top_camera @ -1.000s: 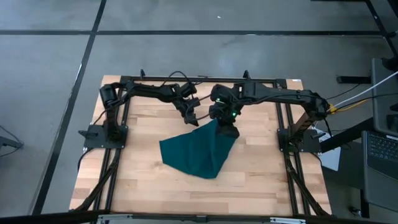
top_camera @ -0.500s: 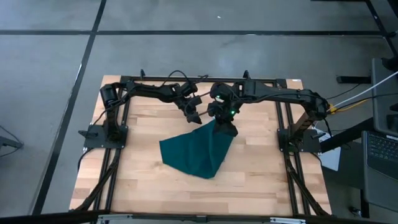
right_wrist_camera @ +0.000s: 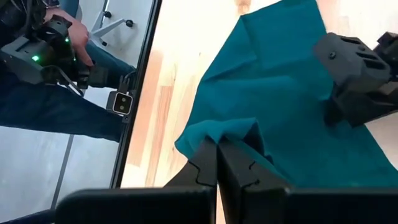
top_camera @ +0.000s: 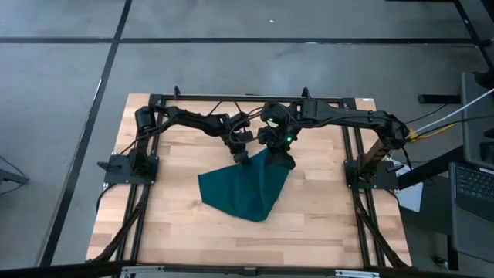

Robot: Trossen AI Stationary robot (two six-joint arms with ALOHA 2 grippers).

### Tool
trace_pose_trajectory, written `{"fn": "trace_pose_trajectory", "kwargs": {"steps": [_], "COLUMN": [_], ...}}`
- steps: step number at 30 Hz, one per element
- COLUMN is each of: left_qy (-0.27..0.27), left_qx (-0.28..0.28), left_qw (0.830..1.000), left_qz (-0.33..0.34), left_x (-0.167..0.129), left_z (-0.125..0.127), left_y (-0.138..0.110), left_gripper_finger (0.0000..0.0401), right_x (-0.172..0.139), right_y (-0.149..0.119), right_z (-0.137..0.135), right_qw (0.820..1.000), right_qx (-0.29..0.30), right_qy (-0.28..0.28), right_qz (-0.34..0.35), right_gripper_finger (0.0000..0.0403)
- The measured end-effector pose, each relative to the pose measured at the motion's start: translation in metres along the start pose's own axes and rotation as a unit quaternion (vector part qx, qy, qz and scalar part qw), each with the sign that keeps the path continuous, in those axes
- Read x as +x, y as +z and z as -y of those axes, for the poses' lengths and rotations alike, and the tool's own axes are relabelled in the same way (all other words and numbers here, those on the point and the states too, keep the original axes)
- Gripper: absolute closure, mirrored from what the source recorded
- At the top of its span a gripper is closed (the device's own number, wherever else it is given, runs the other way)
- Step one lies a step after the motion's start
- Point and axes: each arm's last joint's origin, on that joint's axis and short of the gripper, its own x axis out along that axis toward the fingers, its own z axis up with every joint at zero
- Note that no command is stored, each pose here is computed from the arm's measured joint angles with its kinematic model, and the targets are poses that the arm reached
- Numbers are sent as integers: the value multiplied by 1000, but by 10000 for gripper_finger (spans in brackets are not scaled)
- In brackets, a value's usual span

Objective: Fold microfiber towels
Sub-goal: Fold the dark green napkin

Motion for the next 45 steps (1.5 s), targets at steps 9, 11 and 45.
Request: {"fn": "trace_pose_trajectory", "kwargs": {"steps": [9, 11, 45], "left_qy": [9, 10, -15], "left_qx": [-4, -5, -1], "left_qw": [1000, 1000, 1000], "left_qz": [12, 14, -21], "left_x": [-3, -5, 15], "left_z": [-4, -5, -3], "left_y": [3, 3, -5], "left_gripper_finger": [230, 230, 359], "right_x": [0, 0, 0], "right_y": [2, 2, 2], "right_z": [0, -1, -2], "right_qw": [1000, 1000, 999], "right_qx": [-4, -4, -13], "right_qy": [9, 12, 38], "right_qz": [8, 8, 11], "right_gripper_finger": [403, 403, 403]}}
